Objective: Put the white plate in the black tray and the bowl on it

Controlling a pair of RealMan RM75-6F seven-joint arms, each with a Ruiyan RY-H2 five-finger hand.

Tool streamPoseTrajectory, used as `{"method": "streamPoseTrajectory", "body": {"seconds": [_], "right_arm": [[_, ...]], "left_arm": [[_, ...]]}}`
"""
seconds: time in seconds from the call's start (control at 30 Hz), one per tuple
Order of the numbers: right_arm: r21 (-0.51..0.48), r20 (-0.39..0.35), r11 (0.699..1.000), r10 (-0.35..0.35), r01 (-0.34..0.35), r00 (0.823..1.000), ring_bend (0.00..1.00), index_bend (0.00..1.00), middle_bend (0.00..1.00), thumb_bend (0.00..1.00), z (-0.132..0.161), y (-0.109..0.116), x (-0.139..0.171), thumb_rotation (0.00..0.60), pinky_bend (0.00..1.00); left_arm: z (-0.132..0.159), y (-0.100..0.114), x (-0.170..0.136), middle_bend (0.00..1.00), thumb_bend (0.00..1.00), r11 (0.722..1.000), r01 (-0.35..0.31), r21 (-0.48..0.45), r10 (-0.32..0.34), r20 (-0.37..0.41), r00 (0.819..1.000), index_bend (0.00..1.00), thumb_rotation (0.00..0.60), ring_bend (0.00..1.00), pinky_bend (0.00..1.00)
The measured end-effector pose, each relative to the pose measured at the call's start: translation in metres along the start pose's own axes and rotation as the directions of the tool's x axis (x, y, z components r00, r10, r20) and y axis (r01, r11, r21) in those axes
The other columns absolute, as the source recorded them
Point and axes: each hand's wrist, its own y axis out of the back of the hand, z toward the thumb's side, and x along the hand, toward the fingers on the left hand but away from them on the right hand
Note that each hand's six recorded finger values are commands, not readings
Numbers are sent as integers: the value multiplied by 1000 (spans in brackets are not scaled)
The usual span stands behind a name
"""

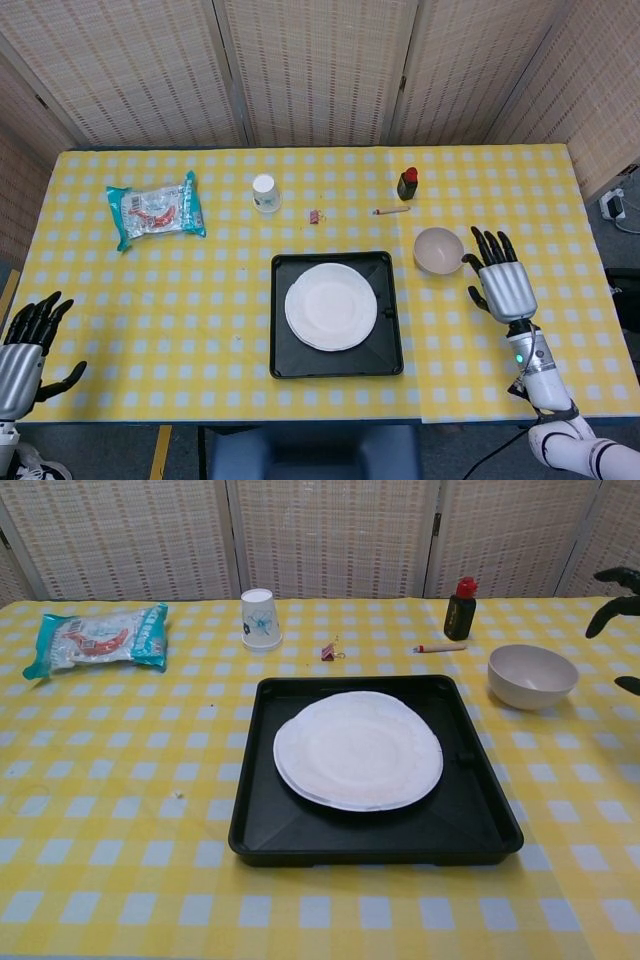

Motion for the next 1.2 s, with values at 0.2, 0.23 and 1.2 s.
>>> {"method": "streamPoseTrajectory", "body": {"seconds": [0.2,0.23,1.2], "right_arm": [[21,37,999,46,-47,998,0,426,0,356,-14,-21,-13,600,0],[21,36,998,54,-54,998,0,427,0,356,-12,-25,-16,600,0],[22,-33,996,89,-89,995,0,615,1,450,33,-58,-65,600,0]], "left_arm": [[-1,-3,2,0,318,1000,9,5,-9,-7,1000,0,600,22,44],[-1,-3,3,0,318,1000,10,6,-10,-8,1000,0,600,22,44],[-6,-3,4,0,318,1000,13,4,-13,-23,1000,0,600,14,44]]}}
